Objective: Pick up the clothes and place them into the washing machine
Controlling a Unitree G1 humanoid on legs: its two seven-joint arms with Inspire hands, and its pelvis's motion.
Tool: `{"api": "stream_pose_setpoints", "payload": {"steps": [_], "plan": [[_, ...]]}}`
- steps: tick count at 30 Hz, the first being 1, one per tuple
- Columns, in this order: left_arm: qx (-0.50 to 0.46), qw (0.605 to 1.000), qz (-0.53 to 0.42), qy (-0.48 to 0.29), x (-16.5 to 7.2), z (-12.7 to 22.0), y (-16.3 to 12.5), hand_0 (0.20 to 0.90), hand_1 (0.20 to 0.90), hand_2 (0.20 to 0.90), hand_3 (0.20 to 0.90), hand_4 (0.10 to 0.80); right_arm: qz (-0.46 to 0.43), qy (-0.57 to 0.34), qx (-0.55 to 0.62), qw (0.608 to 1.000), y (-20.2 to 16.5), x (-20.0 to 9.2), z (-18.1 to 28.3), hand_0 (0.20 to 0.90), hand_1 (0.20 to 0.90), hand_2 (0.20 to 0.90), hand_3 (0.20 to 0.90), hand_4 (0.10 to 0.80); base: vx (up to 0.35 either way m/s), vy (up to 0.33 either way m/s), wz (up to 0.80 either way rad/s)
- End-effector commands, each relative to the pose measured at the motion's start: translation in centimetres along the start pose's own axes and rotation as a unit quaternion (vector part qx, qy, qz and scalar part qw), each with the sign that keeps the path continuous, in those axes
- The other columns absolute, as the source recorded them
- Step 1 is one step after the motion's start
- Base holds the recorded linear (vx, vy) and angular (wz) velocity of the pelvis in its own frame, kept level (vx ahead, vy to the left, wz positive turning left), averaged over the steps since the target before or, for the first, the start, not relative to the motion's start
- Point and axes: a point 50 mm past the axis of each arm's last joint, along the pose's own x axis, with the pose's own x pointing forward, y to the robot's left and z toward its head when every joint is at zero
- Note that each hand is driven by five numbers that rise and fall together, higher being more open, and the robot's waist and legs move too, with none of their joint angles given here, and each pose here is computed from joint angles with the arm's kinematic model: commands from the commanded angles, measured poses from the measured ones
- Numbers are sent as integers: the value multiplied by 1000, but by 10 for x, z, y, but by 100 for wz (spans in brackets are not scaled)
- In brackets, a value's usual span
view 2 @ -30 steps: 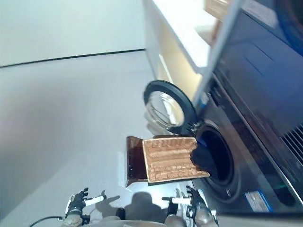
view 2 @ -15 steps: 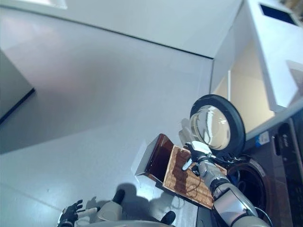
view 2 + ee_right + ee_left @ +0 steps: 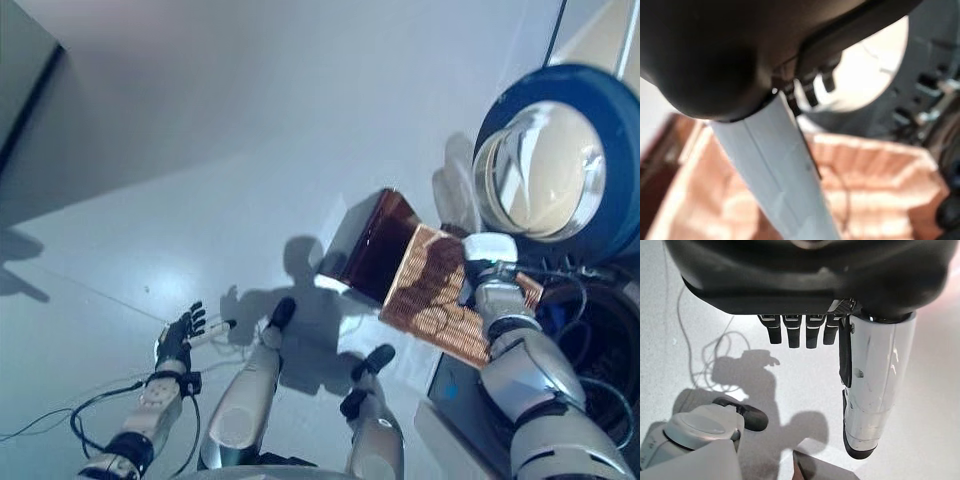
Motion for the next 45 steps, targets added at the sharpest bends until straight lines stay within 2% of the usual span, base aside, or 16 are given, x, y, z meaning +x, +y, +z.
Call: {"api": "stream_pose_setpoints", "payload": {"steps": [1, 7, 13, 19, 21, 23, 31, 34, 39, 45], "plan": [[-18, 999, 38, -30, -6, 2, 18, 900, 900, 900, 900, 800, -74, 116, -48, 989, -47, 0, -77, 900, 900, 900, 900, 800, 0, 0, 0], [-56, 995, 72, -43, -4, 10, 25, 900, 900, 900, 900, 800, -83, 141, -73, 984, -54, -5, -101, 900, 900, 900, 900, 800, 1, 1, -2], [-84, 989, 106, -56, -1, 18, 35, 900, 900, 900, 900, 800, -94, 136, -66, 984, -55, -6, -102, 900, 900, 900, 900, 800, -1, -33, -16], [-114, 978, 156, -85, -2, 30, 60, 900, 900, 900, 900, 800, -110, 151, -42, 981, -52, -16, -120, 900, 900, 900, 900, 800, -20, -82, -5], [-115, 976, 159, -92, -1, 34, 62, 900, 900, 900, 900, 800, -111, 150, -41, 981, -51, -17, -121, 900, 900, 900, 900, 800, 35, -104, -1], [-125, 968, 195, -92, 2, 37, 77, 900, 900, 900, 900, 800, -126, 139, -27, 982, -54, -18, -118, 900, 900, 900, 900, 800, -12, -127, -9], [-139, 956, 214, -145, -6, 58, 88, 900, 900, 900, 900, 800, -155, 95, 0, 983, -56, -23, -106, 900, 900, 900, 900, 800, 28, -104, -18], [-153, 954, 205, -158, -7, 63, 78, 900, 900, 900, 900, 800, -81, 151, 4, 985, 1, -33, -118, 900, 900, 900, 900, 800, 20, -26, 4], [-159, 944, 213, -196, 1, 87, 77, 900, 900, 900, 900, 800, -51, 161, 30, 985, 21, -28, -96, 900, 900, 900, 900, 800, 30, -6, 6], [-147, 935, 227, -230, 2, 105, 78, 900, 900, 900, 900, 800, -13, 122, 60, 991, 57, -34, -55, 900, 900, 900, 900, 800, 18, -2, 2]]}}
